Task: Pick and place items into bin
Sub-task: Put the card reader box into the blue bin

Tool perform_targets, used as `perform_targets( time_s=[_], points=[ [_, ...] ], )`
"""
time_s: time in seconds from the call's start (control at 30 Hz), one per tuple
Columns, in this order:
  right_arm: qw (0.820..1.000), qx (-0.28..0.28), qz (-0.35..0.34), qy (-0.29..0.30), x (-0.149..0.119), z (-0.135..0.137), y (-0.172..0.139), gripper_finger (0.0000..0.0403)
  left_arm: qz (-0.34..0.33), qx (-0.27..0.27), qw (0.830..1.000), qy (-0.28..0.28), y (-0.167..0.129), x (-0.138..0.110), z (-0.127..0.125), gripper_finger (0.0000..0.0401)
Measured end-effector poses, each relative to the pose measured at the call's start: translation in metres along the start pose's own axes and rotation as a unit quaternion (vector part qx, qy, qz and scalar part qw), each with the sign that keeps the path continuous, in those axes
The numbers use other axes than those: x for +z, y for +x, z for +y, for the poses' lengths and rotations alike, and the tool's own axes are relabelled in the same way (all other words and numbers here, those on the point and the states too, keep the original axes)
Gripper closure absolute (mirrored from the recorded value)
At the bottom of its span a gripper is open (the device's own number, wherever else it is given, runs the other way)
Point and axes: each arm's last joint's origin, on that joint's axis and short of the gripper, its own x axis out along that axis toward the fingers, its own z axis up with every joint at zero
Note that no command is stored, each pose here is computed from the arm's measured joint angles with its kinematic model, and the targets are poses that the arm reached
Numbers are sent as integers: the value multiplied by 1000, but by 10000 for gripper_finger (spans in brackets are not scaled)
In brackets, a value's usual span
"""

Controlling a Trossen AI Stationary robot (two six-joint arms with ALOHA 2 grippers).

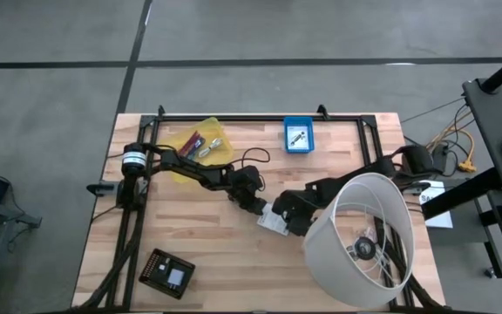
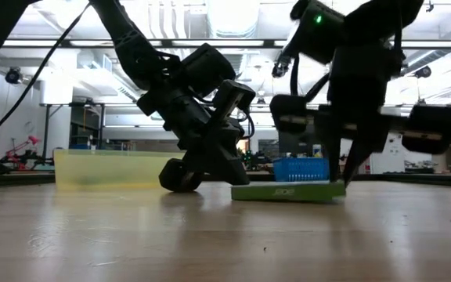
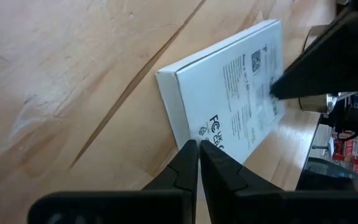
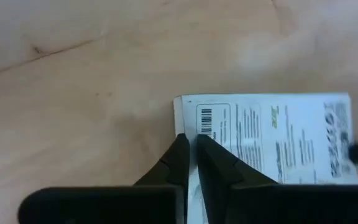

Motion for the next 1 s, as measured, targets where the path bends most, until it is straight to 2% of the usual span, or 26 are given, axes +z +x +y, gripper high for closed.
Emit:
perform_targets(
  time_s=[0.27, 0.5, 1.0],
  points=[
    [999, -38, -5, 0, 9, 0, -33, 394, 4, 0, 1000, 12, 0, -1, 0, 401],
    [992, -122, -33, -2, 22, -8, -65, 397, 8, -9, 999, 37, 1, -1, -2, 401],
    [988, -139, -62, -11, 27, -15, -66, 395, -11, -25, 999, 43, -1, 9, -16, 401]
  ],
)
